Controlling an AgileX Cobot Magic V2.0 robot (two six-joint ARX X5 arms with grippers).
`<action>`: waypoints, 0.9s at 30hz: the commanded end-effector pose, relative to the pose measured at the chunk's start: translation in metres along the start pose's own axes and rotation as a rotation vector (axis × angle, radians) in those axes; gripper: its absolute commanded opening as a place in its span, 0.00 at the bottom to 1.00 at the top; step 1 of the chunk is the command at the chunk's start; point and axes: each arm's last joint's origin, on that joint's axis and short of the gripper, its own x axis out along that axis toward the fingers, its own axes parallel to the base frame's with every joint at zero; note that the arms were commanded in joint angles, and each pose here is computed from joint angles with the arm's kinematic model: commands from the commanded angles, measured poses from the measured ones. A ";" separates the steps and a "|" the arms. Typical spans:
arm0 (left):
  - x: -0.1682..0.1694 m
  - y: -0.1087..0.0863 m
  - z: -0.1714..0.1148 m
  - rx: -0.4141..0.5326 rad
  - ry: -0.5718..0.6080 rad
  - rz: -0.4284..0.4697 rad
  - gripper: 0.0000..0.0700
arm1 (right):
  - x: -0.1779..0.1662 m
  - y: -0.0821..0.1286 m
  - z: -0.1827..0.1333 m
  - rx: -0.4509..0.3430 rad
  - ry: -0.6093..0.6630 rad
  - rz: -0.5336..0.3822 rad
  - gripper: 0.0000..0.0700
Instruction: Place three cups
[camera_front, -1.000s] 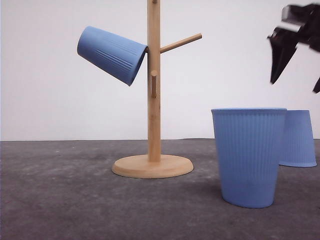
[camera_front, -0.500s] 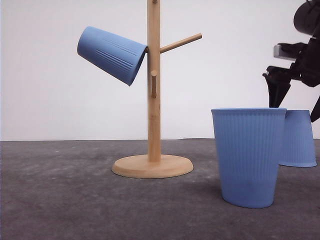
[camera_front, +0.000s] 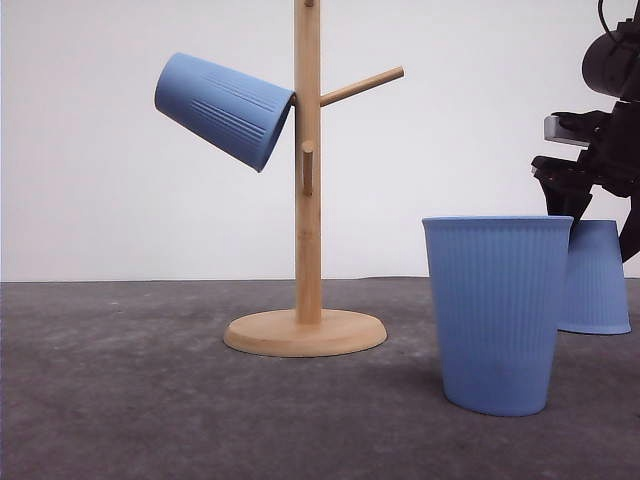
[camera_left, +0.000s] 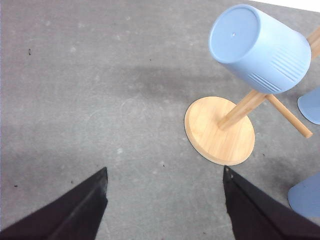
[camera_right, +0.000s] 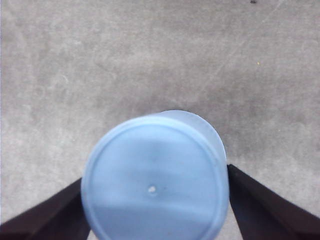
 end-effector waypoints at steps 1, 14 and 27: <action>-0.001 -0.001 0.003 0.010 -0.013 -0.003 0.61 | 0.001 0.000 0.003 -0.006 0.000 0.004 0.58; -0.001 -0.001 0.003 0.009 -0.009 -0.003 0.61 | -0.095 0.010 -0.015 0.006 -0.072 0.043 0.58; -0.001 -0.001 0.003 0.009 -0.009 -0.003 0.61 | -0.153 0.029 -0.082 0.047 -0.461 0.472 0.58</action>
